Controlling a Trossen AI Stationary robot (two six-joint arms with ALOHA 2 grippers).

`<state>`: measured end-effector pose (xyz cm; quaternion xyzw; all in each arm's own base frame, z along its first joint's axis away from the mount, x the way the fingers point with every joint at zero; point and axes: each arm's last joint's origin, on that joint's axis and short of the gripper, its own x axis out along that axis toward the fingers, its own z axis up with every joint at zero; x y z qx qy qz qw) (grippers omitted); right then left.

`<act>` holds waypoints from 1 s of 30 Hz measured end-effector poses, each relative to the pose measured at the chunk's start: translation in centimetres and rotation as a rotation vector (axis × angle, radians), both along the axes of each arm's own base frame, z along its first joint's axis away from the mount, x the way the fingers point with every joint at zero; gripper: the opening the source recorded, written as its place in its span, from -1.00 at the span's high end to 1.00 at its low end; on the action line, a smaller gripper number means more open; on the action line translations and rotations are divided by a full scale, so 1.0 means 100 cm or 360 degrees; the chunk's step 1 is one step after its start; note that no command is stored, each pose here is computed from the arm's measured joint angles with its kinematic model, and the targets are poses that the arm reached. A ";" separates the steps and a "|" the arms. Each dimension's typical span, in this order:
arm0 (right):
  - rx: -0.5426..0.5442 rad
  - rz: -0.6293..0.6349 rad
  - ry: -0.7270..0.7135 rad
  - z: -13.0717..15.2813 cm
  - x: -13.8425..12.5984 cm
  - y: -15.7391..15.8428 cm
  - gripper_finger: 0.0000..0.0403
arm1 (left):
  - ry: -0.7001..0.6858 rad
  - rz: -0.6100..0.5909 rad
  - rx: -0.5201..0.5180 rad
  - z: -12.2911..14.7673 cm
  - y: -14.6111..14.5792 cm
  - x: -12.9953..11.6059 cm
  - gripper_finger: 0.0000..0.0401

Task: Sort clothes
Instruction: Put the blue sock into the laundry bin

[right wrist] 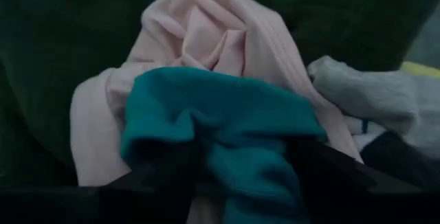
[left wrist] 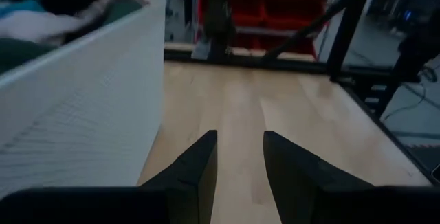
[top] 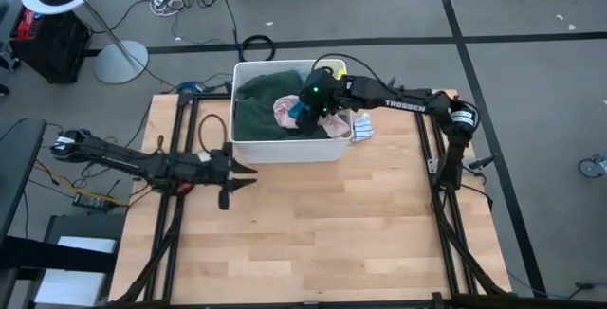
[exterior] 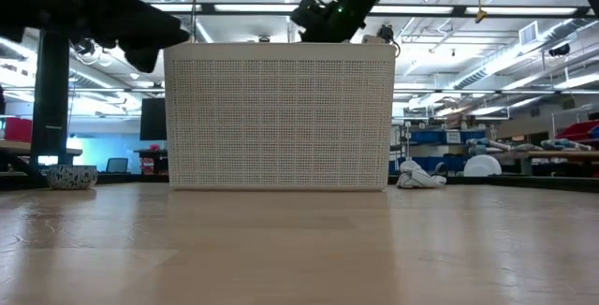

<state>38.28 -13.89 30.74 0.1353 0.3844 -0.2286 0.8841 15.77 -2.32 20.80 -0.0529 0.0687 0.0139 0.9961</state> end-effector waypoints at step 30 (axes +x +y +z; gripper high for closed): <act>-0.0006 0.0099 -0.0074 0.023 -0.007 0.027 -0.20 | -0.0239 -0.0023 -0.0011 -0.034 0.012 -0.055 0.55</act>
